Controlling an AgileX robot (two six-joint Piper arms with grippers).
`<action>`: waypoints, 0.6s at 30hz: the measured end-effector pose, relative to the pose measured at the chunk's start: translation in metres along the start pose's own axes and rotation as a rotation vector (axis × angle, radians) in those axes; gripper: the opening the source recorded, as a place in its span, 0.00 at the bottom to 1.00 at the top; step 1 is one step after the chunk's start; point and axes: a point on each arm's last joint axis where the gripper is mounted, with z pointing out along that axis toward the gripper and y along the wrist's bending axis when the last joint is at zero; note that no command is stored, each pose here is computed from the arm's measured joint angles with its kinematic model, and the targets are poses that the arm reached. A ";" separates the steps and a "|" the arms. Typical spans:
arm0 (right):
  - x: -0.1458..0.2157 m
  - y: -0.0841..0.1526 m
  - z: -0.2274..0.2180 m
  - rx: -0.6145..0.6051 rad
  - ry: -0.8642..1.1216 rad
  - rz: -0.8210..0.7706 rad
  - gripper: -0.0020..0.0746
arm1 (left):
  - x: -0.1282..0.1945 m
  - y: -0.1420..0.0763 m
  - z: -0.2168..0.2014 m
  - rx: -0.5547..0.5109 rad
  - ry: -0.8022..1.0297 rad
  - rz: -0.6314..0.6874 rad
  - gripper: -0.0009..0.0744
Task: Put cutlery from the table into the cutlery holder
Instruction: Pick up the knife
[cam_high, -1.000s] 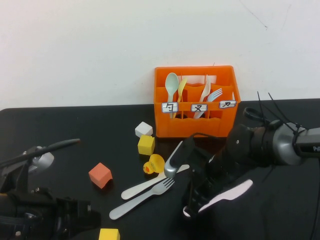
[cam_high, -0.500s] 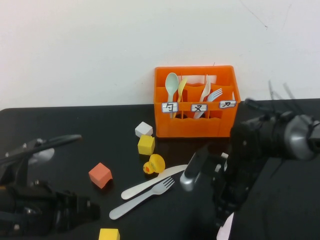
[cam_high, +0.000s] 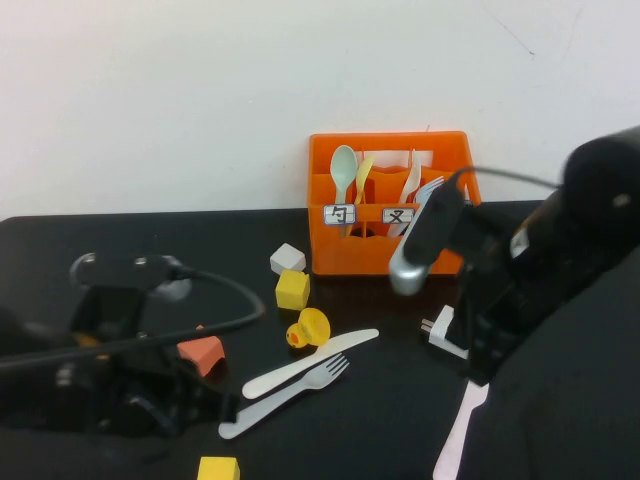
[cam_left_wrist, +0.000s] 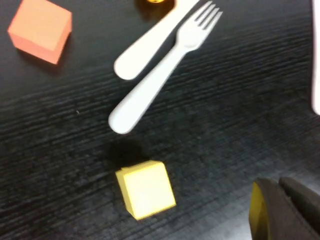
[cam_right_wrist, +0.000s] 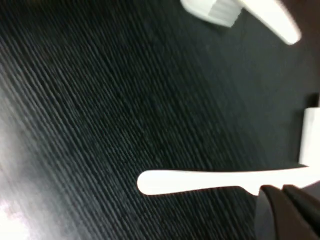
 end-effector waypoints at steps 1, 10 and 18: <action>0.000 0.002 -0.009 0.005 -0.012 0.001 0.02 | -0.002 -0.002 0.006 -0.019 0.005 -0.001 0.01; 0.031 0.026 -0.054 0.013 -0.037 0.014 0.02 | -0.036 -0.011 0.057 -0.122 0.057 0.082 0.08; 0.089 0.058 -0.060 0.014 -0.028 0.051 0.02 | -0.060 -0.009 0.114 -0.158 0.171 0.148 0.39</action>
